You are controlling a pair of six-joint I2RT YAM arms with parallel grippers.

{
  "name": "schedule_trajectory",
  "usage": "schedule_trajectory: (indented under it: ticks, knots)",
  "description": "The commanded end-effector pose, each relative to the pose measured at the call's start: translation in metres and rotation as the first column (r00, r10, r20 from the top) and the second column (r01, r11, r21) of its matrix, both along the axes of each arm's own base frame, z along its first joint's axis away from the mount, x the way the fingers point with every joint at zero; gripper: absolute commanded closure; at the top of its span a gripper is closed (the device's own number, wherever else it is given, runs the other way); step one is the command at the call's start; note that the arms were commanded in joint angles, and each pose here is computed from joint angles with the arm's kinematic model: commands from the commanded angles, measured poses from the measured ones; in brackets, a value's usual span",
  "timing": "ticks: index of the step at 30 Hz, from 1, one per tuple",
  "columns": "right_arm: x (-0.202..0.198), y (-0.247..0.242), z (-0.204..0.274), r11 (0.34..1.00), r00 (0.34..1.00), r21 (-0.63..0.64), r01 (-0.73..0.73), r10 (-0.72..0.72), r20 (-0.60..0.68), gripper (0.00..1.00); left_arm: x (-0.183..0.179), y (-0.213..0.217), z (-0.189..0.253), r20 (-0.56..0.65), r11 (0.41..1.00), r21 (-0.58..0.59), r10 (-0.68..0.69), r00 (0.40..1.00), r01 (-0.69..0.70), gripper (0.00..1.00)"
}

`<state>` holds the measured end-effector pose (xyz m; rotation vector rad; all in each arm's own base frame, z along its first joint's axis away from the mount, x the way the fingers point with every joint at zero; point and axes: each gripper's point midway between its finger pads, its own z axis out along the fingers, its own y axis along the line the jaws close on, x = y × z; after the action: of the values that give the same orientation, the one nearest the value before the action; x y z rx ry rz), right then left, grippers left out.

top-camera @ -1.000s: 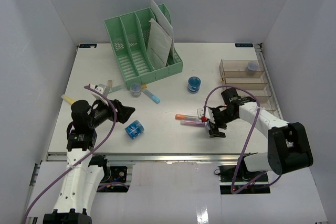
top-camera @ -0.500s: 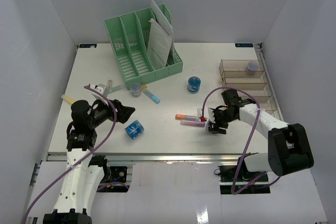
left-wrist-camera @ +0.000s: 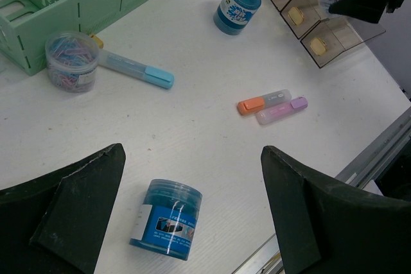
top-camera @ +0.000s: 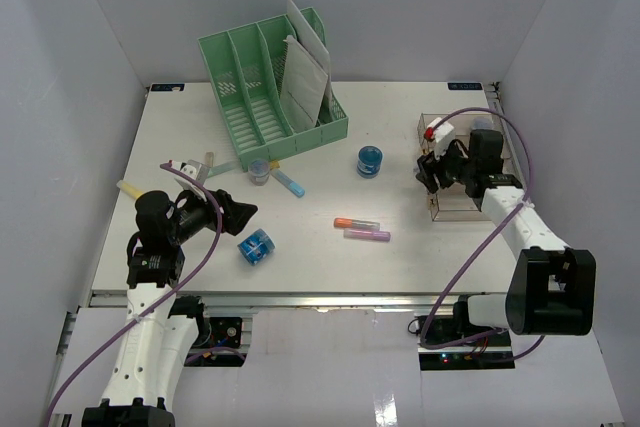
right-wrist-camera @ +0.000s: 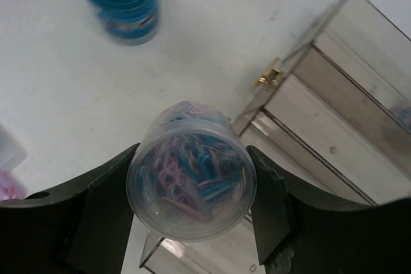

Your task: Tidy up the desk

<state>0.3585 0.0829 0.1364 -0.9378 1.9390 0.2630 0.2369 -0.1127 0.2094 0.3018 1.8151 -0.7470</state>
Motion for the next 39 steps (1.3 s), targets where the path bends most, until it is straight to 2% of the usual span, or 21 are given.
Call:
schedule_trajectory:
  ticks: [1, 3, 7, 14, 20, 24, 34, 39]
  knots:
    - [0.063, -0.050, 0.057, 0.835, 0.839, 0.289, 0.468, -0.523, 0.153, 0.92, -0.001, -0.002, 0.005, 0.027, 1.000, 0.001, -0.015, 1.000, 0.015, 0.02]
    - [0.075, -0.068, 0.062, 0.746, 0.752, 0.357, 0.563, -0.641, 0.154, 0.92, -0.001, -0.002, 0.005, 0.026, 1.000, 0.002, -0.013, 1.000, 0.013, 0.02]
    - [0.097, -0.099, 0.065, 0.587, 0.610, 0.471, 0.658, -0.783, 0.123, 0.92, -0.001, -0.002, 0.005, 0.027, 1.000, 0.003, -0.011, 1.000, 0.011, 0.02]
    - [0.140, -0.124, 0.056, 0.484, 0.514, 0.498, 0.719, -0.854, 0.088, 0.92, 0.000, -0.001, 0.003, 0.021, 1.000, 0.004, -0.010, 1.000, 0.010, 0.02]
    - [0.166, -0.138, 0.055, 0.478, 0.491, 0.523, 0.706, -0.862, 0.126, 0.92, 0.001, -0.001, 0.002, 0.016, 1.000, 0.006, -0.003, 1.000, 0.003, 0.02]
    - [0.182, -0.139, 0.061, 0.484, 0.510, 0.548, 0.682, -0.852, 0.118, 0.92, 0.002, -0.001, 0.000, 0.006, 1.000, 0.008, -0.004, 1.000, 0.004, 0.02]
    - [0.213, -0.141, 0.036, 0.514, 0.540, 0.514, 0.686, -0.834, 0.113, 0.92, 0.004, 0.001, -0.005, -0.019, 1.000, 0.010, 0.006, 1.000, -0.006, 0.02]
    - [0.215, -0.138, 0.020, 0.533, 0.566, 0.495, 0.687, -0.819, 0.096, 0.86, 0.005, 0.001, -0.007, -0.024, 1.000, 0.014, 0.007, 1.000, -0.007, 0.02]
